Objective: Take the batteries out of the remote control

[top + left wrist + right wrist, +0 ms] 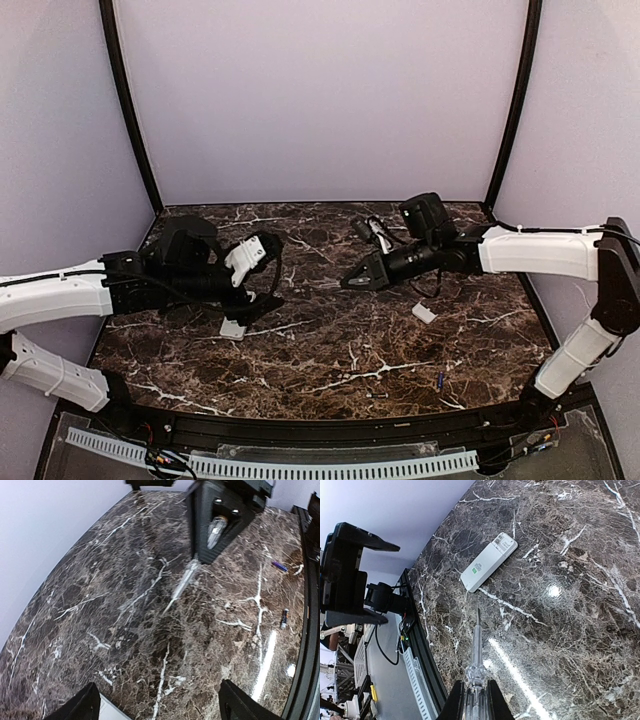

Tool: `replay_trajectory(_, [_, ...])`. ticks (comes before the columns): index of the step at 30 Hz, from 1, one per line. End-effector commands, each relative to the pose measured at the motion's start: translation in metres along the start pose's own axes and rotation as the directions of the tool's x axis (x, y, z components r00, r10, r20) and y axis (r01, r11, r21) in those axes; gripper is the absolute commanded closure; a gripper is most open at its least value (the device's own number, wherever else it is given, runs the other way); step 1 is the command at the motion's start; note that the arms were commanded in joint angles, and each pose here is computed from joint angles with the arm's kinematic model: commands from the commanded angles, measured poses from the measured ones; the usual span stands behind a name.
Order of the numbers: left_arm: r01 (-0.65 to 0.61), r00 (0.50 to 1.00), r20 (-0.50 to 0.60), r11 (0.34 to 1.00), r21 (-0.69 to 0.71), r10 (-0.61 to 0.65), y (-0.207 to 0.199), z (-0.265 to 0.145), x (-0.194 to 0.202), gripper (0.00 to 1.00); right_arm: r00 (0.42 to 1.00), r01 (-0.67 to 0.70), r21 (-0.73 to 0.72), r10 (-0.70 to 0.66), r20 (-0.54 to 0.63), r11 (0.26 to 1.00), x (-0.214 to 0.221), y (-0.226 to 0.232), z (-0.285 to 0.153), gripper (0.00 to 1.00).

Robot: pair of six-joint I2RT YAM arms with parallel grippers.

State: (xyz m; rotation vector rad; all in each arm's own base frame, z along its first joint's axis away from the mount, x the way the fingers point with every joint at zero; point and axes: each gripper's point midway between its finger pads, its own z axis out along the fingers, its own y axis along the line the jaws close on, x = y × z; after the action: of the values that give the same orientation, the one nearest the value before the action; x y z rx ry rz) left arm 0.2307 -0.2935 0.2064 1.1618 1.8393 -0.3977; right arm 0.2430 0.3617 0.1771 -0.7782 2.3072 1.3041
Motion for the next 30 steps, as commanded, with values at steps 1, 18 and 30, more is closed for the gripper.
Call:
replay_trajectory(1, [-0.166,0.985,0.057,0.984,0.067,0.162,-0.025,0.001,-0.017,0.20,0.999,0.029,-0.039,-0.030,-0.022,0.999,0.000,0.013,0.007,1.00])
replay_trajectory(18, [-0.269,0.963,0.063,0.950,0.157,0.262,-0.057,0.044,-0.021,0.43,0.992,0.053,-0.147,-0.068,-0.102,0.988,0.017,0.047,0.020,1.00])
replay_trajectory(30, [-0.270,0.963,0.064,0.942,0.197,0.263,-0.066,0.066,-0.022,0.75,0.989,0.053,-0.178,-0.076,-0.126,0.983,0.024,0.056,0.024,1.00])
